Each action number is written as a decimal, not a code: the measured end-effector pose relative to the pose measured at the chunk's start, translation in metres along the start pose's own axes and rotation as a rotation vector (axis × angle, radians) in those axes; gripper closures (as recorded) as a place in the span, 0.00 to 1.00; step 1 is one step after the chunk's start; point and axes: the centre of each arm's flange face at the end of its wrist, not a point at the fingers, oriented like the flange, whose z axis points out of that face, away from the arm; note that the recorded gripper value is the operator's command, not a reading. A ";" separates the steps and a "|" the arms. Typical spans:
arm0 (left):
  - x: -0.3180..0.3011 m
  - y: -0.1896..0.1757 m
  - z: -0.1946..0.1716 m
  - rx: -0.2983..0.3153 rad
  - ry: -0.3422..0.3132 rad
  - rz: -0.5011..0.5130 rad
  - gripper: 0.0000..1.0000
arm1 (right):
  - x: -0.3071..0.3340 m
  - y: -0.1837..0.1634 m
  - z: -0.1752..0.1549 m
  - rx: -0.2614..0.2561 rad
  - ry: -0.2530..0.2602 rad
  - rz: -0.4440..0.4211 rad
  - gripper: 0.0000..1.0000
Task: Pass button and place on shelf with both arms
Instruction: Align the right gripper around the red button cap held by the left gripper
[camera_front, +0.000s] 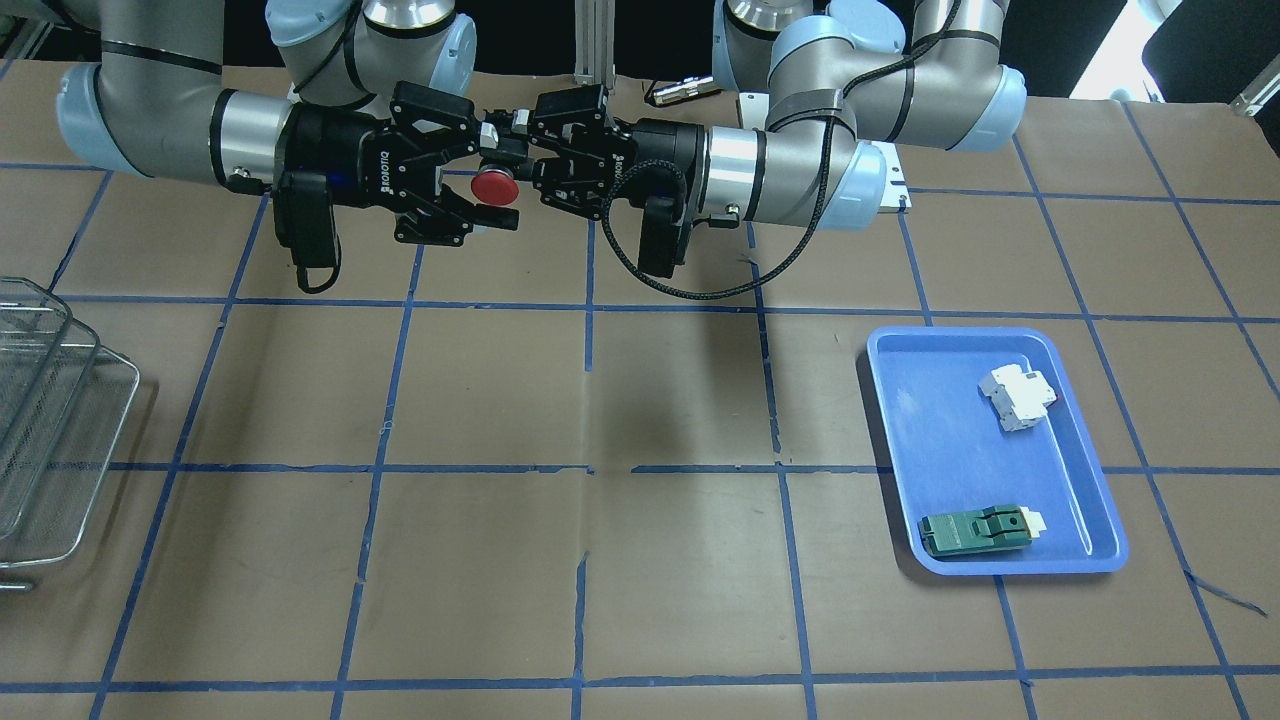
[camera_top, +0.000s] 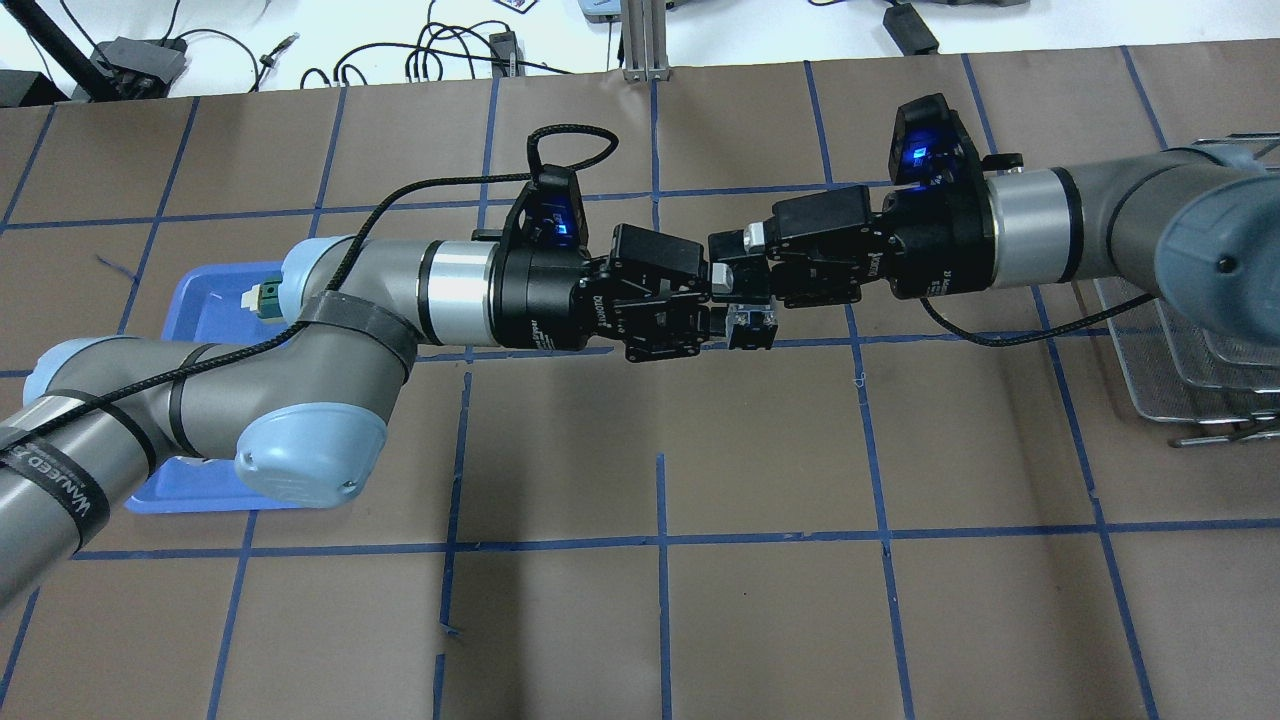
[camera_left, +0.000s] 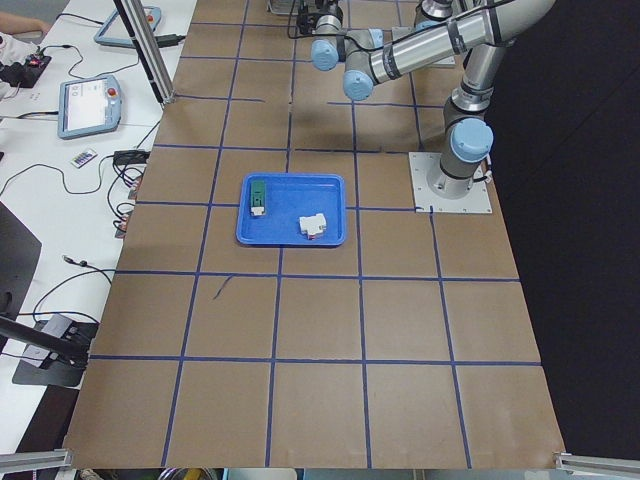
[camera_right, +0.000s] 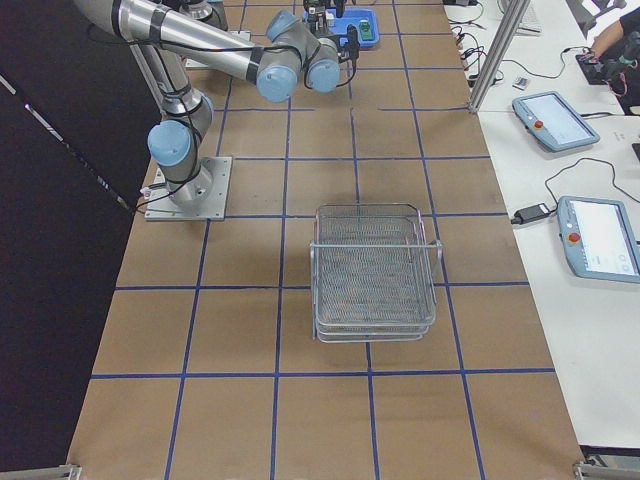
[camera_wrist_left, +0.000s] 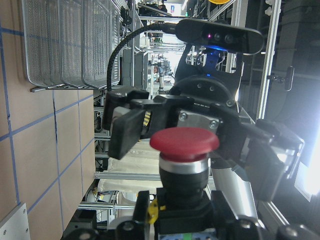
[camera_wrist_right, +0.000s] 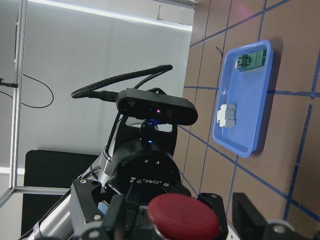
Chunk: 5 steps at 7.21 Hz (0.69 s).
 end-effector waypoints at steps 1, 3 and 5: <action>0.000 0.000 0.000 0.000 0.000 0.000 1.00 | 0.001 0.001 0.000 0.001 0.000 0.002 0.69; 0.000 0.000 0.000 0.000 0.001 0.000 1.00 | 0.001 0.002 0.000 0.001 0.001 0.011 0.89; 0.000 0.000 0.000 0.000 0.002 0.001 1.00 | -0.003 0.002 -0.002 0.003 0.004 0.022 0.89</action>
